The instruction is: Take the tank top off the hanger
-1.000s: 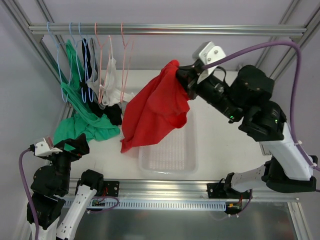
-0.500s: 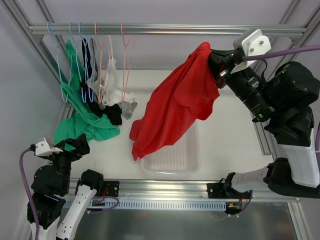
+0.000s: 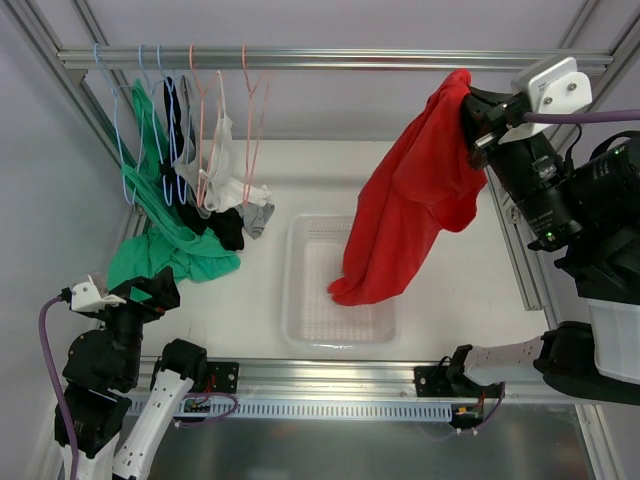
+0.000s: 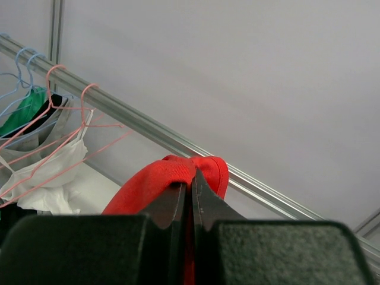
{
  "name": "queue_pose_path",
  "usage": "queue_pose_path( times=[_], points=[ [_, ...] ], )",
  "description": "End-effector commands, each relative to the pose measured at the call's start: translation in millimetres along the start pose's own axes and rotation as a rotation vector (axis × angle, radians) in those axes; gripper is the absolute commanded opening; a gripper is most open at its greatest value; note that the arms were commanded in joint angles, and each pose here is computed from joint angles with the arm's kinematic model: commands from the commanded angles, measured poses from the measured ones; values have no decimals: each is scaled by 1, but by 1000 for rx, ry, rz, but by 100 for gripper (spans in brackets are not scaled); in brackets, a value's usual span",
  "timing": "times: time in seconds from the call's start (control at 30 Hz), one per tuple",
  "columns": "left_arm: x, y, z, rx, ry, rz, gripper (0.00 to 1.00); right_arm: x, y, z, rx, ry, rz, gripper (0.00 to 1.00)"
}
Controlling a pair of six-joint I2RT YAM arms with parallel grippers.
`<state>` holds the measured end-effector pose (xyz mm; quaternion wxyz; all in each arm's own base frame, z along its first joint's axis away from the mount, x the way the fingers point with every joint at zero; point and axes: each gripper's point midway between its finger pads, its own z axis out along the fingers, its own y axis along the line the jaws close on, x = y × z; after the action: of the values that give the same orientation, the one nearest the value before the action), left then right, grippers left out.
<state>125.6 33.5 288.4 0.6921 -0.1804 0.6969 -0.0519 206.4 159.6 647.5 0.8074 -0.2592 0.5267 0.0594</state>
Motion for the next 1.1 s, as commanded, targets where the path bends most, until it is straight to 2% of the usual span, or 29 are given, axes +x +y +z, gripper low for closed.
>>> queue_pose_path(
  times=[0.0,0.07,0.13,0.17,0.27,0.6,0.8,0.9,0.93,1.03,1.07],
  points=[
    [-3,-7,5,17,-5,-13,99,1,-7,1,53,-10,14,0],
    [-4,-7,4,18,-9,-15,99,34,21,12,-2,64,3,0],
    [-3,-8,5,20,-4,-10,99,55,51,15,-95,87,93,0],
    [-3,-8,5,19,-3,-9,98,83,74,20,-137,145,98,0],
    [-2,-9,8,16,10,-1,99,116,103,30,-164,201,143,0],
    [0,-12,12,15,30,11,99,144,139,44,-204,246,259,0],
    [2,-14,17,8,51,20,99,168,150,44,-138,282,434,0],
    [2,-17,16,23,55,24,99,208,157,35,-83,350,455,0],
    [1,-20,17,33,63,27,99,236,166,26,-81,412,447,0],
    [-15,-40,17,101,91,37,99,277,169,11,-47,485,533,0],
    [-19,-47,17,124,106,43,99,311,178,0,-46,557,521,0]
  ],
)
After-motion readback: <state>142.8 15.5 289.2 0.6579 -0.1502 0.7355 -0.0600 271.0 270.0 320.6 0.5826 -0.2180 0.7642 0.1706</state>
